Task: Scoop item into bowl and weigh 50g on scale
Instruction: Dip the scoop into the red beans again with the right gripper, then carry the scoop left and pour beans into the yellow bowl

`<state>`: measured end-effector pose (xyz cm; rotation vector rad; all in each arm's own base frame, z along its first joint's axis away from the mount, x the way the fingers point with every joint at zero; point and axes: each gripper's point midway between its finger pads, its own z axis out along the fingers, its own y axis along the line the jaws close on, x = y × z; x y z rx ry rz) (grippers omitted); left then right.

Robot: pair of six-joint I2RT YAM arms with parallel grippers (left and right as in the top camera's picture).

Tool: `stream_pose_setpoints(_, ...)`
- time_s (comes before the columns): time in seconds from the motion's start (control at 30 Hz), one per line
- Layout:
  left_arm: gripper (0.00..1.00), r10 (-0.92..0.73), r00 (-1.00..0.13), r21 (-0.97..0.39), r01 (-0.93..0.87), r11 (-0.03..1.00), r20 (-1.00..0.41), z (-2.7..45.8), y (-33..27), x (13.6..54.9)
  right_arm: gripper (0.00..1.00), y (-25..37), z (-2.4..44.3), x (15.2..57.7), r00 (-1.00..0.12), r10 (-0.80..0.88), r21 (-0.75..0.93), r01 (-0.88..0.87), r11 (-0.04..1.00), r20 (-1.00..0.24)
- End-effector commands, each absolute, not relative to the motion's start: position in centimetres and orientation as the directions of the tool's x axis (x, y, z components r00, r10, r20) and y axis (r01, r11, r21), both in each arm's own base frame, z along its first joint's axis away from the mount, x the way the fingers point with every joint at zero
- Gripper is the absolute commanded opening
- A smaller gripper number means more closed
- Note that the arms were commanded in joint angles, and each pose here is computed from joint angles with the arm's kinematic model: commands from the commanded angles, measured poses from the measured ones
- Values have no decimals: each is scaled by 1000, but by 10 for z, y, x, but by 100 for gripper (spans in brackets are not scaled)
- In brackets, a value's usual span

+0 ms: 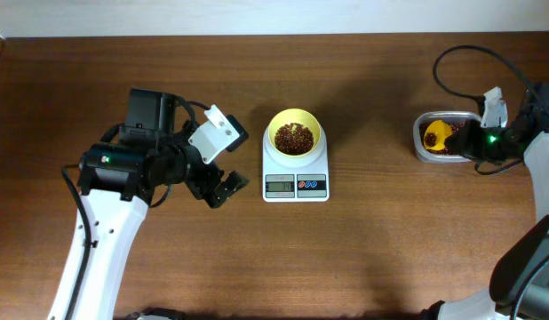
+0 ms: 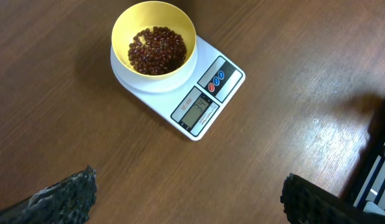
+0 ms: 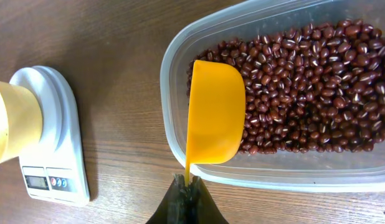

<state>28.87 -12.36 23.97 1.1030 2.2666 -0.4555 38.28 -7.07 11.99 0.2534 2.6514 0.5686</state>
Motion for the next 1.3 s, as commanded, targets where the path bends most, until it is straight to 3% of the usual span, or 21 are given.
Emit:
stream_pose_setpoints(0.0,99,611,-492,-50,802,595,-621,237,-123,289,4,-70,116,381,-904,223,427,51,903,-364)
stream_pose_setpoints(0.57,99,611,-491,-50,803,594,-621,237,-123,289,4,-89,111,379,-905,174,343,33,939,-388)
stream_pose_setpoints(0.87,99,611,-492,-51,802,595,-620,237,-123,289,4,-113,160,376,-779,407,665,-17,747,-477)
stream_pose_setpoints(1.07,99,611,-492,-51,802,595,-620,237,-123,289,4,-53,184,388,-795,346,752,-198,628,-498)
stream_pose_setpoints(1.27,99,611,-492,-50,802,595,-620,237,-123,289,4,66,190,397,-815,74,709,-451,543,-575)
